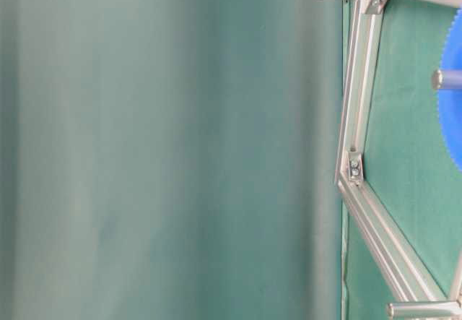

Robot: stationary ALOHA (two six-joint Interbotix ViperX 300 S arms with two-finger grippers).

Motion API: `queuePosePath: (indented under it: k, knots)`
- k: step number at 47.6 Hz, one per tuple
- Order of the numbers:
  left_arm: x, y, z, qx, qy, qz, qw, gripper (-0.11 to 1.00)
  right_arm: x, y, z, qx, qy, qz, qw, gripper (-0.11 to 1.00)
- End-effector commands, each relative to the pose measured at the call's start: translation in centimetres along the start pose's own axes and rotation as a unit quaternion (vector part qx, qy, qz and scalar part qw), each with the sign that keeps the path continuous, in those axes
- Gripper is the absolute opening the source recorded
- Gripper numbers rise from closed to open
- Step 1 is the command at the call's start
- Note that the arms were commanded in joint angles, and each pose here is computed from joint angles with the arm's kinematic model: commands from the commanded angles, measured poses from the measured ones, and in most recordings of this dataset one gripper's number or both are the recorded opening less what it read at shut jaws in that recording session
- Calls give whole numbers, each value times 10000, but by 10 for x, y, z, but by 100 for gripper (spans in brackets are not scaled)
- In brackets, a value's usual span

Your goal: Find the location of the shaft and insert the gear.

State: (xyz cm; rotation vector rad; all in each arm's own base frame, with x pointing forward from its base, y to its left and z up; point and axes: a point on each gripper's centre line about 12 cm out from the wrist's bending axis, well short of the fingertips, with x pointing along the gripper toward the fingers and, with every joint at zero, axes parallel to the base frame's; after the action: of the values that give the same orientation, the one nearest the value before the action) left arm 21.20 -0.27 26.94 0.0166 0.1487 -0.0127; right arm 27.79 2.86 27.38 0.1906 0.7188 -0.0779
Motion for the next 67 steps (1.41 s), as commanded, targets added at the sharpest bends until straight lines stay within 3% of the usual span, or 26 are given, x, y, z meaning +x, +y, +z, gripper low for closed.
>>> queuePosePath:
  k: [1, 67]
  knots:
    - [2, 0, 10, 1, -115, -5, 9999, 1, -6, 1, 4, -19, -142, 43, 9999, 87]
    - [2, 0, 10, 1, -130, -5, 9999, 1, -9, -16, -63, -96, -382, 324, 9987, 87]
